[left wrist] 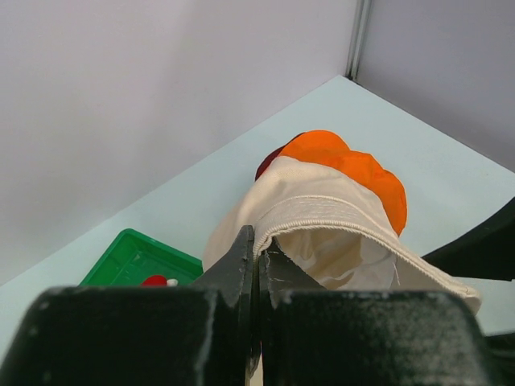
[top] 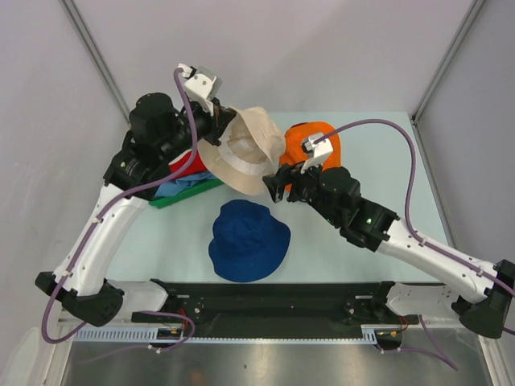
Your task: Stack the hats
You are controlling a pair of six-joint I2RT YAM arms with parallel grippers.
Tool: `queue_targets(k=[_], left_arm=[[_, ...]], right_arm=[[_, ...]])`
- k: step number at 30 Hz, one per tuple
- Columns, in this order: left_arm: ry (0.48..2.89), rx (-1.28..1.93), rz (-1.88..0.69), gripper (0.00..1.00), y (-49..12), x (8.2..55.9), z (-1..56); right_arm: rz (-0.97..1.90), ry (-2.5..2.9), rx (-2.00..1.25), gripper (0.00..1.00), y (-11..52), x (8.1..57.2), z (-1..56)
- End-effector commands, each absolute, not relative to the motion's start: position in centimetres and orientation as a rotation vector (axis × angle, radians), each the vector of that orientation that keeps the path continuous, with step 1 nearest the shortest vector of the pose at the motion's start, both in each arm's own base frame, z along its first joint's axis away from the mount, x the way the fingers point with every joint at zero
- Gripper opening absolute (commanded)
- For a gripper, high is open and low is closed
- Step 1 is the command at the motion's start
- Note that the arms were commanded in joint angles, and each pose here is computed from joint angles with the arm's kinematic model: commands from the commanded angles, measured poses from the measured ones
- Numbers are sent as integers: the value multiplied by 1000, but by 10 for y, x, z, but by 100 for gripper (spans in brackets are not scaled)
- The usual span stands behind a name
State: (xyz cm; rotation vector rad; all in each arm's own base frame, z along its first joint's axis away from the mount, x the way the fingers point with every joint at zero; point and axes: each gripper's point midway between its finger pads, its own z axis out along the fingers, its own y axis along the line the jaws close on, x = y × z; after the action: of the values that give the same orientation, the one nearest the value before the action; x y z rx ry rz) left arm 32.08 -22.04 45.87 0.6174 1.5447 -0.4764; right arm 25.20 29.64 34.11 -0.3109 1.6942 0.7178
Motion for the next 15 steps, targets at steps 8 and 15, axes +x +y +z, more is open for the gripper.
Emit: queue_targets(k=[8,15], left_arm=[[1383,655,-503,0,-215,290,471],[1344,694,-486,0,-203,268,412]], right_arm=[[623,1534,-321,24,286,287,367],[548,1508,-392,0,291,291,350]])
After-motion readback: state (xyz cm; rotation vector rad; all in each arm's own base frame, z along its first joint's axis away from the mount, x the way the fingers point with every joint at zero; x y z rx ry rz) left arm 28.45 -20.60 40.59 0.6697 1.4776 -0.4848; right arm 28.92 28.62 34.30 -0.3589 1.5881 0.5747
